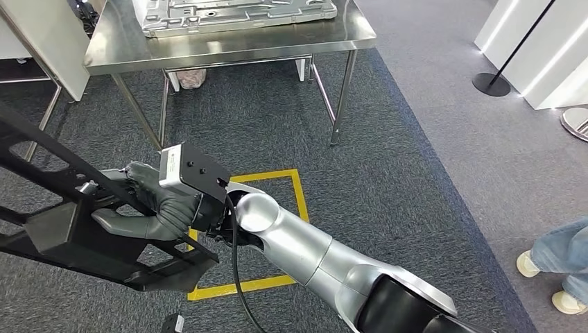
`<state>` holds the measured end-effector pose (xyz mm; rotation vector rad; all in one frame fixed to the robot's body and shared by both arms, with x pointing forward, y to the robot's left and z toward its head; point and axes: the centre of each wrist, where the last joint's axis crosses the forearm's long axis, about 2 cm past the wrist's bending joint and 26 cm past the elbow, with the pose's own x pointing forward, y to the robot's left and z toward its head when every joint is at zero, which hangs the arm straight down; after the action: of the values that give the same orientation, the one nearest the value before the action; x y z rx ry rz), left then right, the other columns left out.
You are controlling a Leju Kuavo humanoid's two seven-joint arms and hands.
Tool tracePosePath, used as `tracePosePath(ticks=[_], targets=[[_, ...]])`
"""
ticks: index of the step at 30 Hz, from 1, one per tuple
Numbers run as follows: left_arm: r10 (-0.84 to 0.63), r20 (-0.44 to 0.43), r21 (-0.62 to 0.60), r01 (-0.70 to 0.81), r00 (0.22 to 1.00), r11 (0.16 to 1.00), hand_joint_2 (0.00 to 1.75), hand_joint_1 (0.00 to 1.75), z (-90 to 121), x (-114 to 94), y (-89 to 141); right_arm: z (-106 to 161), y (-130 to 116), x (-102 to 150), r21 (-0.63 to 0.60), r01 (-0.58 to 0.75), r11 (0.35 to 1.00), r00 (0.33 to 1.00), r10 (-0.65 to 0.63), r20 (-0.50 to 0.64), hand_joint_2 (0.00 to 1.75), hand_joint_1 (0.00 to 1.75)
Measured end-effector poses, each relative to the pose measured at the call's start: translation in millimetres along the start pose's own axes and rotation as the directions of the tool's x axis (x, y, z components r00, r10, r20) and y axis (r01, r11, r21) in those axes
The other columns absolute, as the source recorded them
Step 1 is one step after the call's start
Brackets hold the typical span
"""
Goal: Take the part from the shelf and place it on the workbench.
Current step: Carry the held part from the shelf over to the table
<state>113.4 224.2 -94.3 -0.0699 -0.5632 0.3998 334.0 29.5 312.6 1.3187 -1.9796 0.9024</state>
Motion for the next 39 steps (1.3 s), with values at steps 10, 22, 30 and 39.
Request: tracePosePath(ticks=[10, 22, 30, 39], targets=[[0.004, 0.002, 0.0, -0.004, 1.0, 1.0, 1.75, 0.0, -0.1, 0.3, -0.5, -0.6, 0.5, -1.3, 0.007, 0.01, 1.0, 1.0, -0.01, -0.013, 1.75, 1.75], [0.009, 0.023, -0.012, -0.008, 1.0, 1.0, 1.75, 0.0, -0.4, 1.2, -0.8, -2.1, -0.4, -2.1, 0.009, 0.017, 1.0, 1.0, -0.017, -0.022, 1.75, 1.75], [0.011, 0.029, -0.022, -0.011, 1.0, 1.0, 1.75, 0.0, -1.3, 3.7, -2.5, -1.4, -3.4, -2.6, 0.009, 0.01, 1.0, 0.999, -0.009, -0.034, 1.75, 1.75], [0.012, 0.029, -0.027, -0.011, 1.0, 1.0, 1.75, 0.0, -1.6, 4.8, -2.8, -0.3, -4.2, -3.6, 0.015, 0.001, 1.0, 0.999, 0.0, -0.036, 1.75, 1.75]])
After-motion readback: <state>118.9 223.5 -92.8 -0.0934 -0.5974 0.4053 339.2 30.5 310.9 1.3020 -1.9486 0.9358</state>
